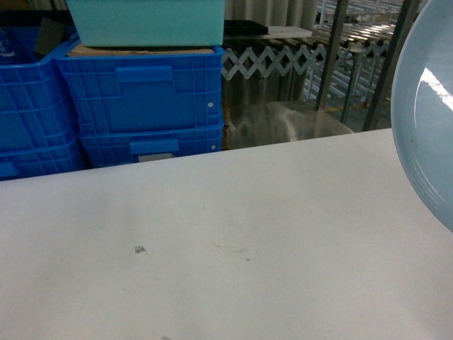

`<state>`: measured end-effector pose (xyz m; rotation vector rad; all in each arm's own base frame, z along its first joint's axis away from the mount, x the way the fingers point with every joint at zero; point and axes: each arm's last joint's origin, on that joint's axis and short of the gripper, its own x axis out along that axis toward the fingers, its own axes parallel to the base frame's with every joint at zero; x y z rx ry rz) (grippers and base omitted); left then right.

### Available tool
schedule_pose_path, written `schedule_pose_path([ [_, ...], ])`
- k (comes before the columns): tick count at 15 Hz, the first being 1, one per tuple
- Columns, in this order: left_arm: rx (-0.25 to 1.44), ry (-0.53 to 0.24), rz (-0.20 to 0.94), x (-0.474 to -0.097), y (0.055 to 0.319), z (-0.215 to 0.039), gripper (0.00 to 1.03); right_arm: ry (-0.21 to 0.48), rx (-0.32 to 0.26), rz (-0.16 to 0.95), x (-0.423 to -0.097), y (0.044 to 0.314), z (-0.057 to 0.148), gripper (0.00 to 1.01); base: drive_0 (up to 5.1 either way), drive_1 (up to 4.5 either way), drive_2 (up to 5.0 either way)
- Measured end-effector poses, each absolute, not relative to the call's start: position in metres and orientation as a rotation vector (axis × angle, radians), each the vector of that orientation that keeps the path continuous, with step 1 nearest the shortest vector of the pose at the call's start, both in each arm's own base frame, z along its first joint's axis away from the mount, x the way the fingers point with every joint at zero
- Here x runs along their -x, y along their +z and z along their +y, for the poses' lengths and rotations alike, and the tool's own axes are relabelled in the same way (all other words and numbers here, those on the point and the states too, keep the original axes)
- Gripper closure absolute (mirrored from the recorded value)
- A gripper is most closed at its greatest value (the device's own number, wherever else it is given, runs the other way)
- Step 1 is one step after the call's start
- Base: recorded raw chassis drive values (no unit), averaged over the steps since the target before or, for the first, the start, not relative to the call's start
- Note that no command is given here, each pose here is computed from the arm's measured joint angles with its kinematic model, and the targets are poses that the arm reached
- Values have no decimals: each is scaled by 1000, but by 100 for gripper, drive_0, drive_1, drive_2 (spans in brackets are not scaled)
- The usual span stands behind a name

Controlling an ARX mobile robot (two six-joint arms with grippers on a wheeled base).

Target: Place blue tray on left shelf second layer neatly

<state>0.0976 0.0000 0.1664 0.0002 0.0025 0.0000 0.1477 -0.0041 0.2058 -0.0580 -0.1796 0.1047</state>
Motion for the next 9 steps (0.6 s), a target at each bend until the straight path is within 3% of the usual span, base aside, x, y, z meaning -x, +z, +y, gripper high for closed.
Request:
schedule_pose_path([
  [9, 0, 0, 4, -98, 166, 0, 5, 109, 59, -184, -147, 206, -4, 99, 318, -298, -513],
])
